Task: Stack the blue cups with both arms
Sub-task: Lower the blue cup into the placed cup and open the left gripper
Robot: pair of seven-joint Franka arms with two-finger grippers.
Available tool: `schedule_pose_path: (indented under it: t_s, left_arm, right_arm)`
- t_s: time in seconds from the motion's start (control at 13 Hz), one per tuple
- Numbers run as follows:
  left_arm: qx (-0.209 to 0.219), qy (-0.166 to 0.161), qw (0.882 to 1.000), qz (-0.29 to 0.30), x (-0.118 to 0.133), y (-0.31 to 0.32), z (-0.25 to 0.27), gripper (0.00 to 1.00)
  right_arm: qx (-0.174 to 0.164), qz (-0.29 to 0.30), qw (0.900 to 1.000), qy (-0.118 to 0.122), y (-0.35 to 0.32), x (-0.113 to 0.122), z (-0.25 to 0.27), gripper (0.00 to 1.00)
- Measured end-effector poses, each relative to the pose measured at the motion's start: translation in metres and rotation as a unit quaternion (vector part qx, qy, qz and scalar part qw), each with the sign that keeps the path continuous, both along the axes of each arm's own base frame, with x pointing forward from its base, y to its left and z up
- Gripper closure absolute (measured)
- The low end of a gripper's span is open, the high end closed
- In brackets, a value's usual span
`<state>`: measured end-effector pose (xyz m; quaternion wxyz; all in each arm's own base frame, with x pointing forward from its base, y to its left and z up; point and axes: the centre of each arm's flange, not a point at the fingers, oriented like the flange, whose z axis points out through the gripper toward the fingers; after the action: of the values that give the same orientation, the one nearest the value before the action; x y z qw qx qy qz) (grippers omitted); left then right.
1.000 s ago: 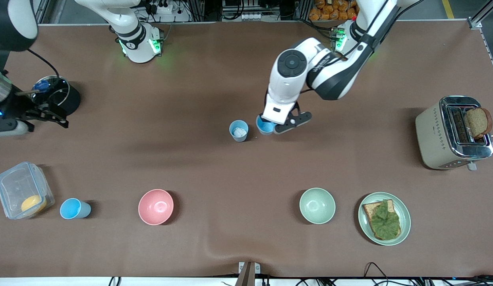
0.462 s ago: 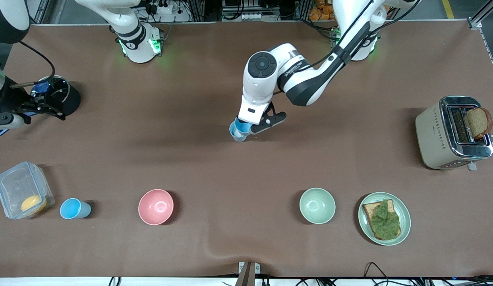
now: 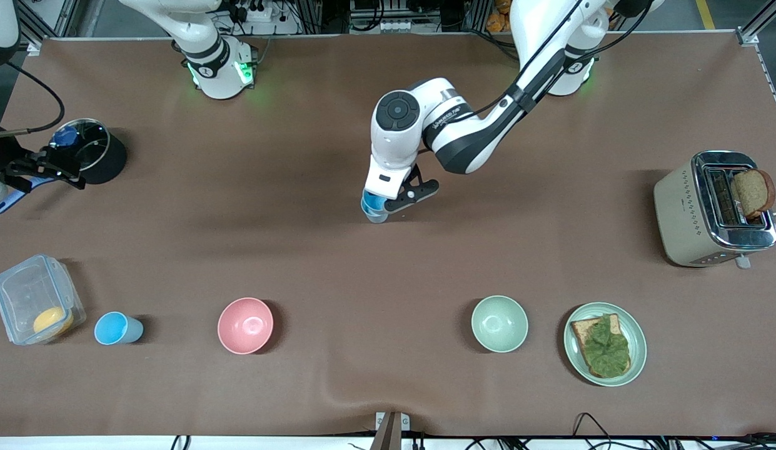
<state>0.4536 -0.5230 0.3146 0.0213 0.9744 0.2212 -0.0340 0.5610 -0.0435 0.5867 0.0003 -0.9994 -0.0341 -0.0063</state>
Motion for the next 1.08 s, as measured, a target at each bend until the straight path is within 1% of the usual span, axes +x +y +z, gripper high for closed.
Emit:
schedule_pose_path:
  t_s: [0.31, 0.38, 0.62, 0.85, 0.92, 1.0, 1.08]
  left_arm:
    - [0.001, 0.006, 1.000, -0.005, -0.004, -0.006, -0.009, 0.97]
    - [0.001, 0.002, 1.000, -0.005, -0.003, -0.006, -0.008, 0.92]
    - [-0.008, -0.023, 1.000, -0.007, 0.008, -0.009, 0.015, 0.57]
    - [0.019, -0.038, 0.999, -0.009, 0.016, 0.001, 0.045, 0.23]
    - [0.026, -0.046, 0.999, -0.010, 0.023, 0.011, 0.060, 0.12]
    - [0.029, -0.054, 0.998, -0.007, 0.034, 0.025, 0.077, 0.03]
    - [0.033, -0.062, 0.998, -0.005, 0.047, 0.043, 0.092, 0.00]
  right_arm:
    - [0.000, 0.001, 1.000, -0.001, 0.001, 0.000, 0.001, 0.00]
    - [0.000, 0.001, 1.000, -0.001, 0.001, 0.000, 0.001, 0.00]
    - [0.001, 0.001, 1.000, -0.001, 0.002, 0.000, 0.001, 0.00]
    - [0.001, 0.001, 1.000, -0.001, 0.002, 0.000, 0.001, 0.00]
    - [0.001, 0.001, 1.000, -0.001, 0.002, 0.000, 0.001, 0.00]
    - [0.001, 0.001, 1.000, -0.001, 0.002, 0.000, 0.001, 0.00]
    - [0.001, 0.001, 1.000, -0.001, 0.002, 0.000, 0.001, 0.00]
